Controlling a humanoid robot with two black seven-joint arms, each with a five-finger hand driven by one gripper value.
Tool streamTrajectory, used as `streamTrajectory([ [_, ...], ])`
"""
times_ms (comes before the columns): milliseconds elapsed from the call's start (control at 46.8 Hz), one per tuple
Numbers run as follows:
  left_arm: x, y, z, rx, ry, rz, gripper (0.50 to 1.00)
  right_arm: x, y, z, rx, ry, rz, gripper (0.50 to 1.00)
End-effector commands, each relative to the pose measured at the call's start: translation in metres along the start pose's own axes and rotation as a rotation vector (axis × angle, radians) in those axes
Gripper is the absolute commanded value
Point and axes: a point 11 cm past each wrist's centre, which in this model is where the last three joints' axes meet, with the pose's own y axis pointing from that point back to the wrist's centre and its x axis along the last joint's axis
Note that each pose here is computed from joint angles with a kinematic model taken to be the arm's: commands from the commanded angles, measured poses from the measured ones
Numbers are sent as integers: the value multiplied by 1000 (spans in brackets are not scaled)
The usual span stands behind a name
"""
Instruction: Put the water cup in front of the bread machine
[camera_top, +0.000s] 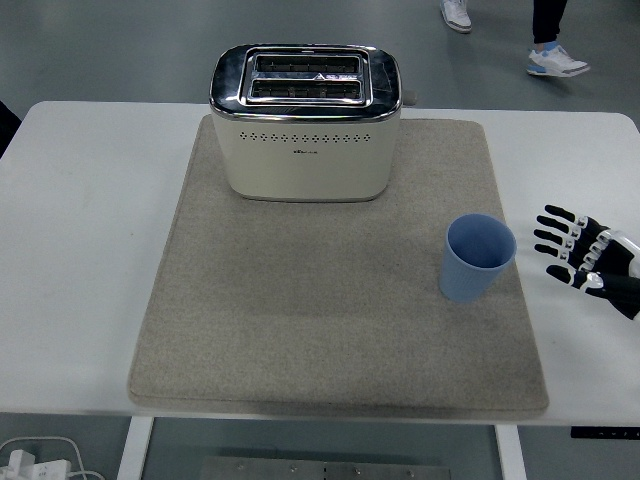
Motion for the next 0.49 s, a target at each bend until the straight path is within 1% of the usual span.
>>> streamTrajectory([
  [0, 1, 0, 0, 0, 0, 2, 1000, -7, -2, 3, 5, -5, 3, 907],
  [150, 1, 0, 0, 0, 2, 1, 1000, -20, -5, 6, 11, -23, -4, 909],
  [278, 1, 0, 0, 0, 2, 1, 1000, -33, -6, 15, 6, -35, -13, 909],
  [470, 1, 0, 0, 0, 0, 2, 1000, -48, -11, 19, 17, -42, -26, 907],
])
